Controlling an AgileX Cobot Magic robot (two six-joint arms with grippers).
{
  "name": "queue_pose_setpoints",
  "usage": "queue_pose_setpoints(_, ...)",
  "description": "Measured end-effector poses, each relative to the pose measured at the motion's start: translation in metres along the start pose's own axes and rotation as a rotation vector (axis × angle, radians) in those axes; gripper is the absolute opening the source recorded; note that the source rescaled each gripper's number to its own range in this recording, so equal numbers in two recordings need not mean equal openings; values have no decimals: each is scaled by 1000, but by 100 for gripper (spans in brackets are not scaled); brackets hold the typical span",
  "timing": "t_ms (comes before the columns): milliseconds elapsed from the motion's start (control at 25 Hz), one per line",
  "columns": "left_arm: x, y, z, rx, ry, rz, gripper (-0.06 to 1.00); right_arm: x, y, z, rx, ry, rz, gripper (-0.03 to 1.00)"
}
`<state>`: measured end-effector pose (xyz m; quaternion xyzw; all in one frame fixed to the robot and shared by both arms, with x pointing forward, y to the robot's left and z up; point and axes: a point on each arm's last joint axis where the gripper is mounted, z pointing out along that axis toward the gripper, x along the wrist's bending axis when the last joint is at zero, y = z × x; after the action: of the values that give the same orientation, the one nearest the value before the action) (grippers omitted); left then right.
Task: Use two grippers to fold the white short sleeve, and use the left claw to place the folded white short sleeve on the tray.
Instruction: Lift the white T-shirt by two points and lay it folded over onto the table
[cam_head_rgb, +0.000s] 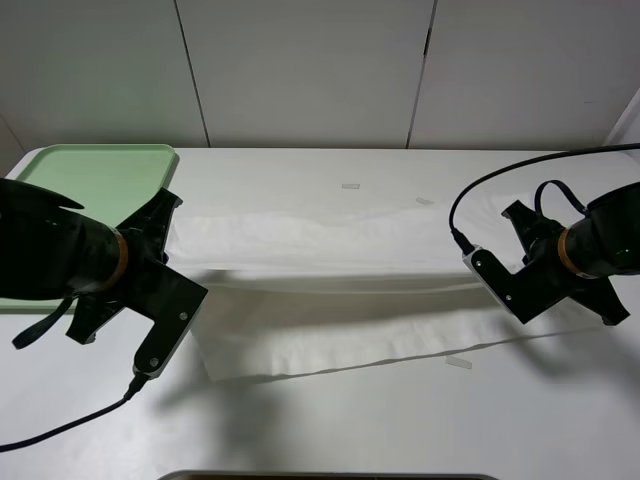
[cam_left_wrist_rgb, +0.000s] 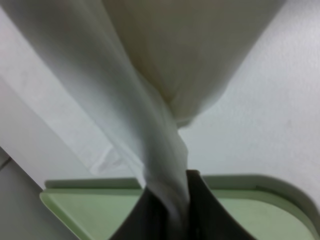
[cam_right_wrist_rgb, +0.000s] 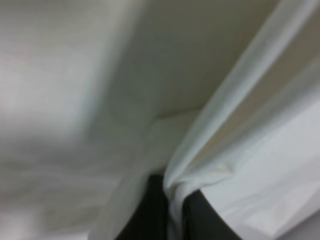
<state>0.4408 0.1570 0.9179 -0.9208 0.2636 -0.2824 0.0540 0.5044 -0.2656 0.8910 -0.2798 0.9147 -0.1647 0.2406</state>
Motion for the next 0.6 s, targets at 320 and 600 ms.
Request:
queue_pose_setpoints(320,-2,5,-1,-29,-16,-52,0,25,9,-11,-28,39,10,0)
queue_pose_setpoints(600,-11,31,-10,-59,-63,-69,51,26,11,-19,-60,35,180,38)
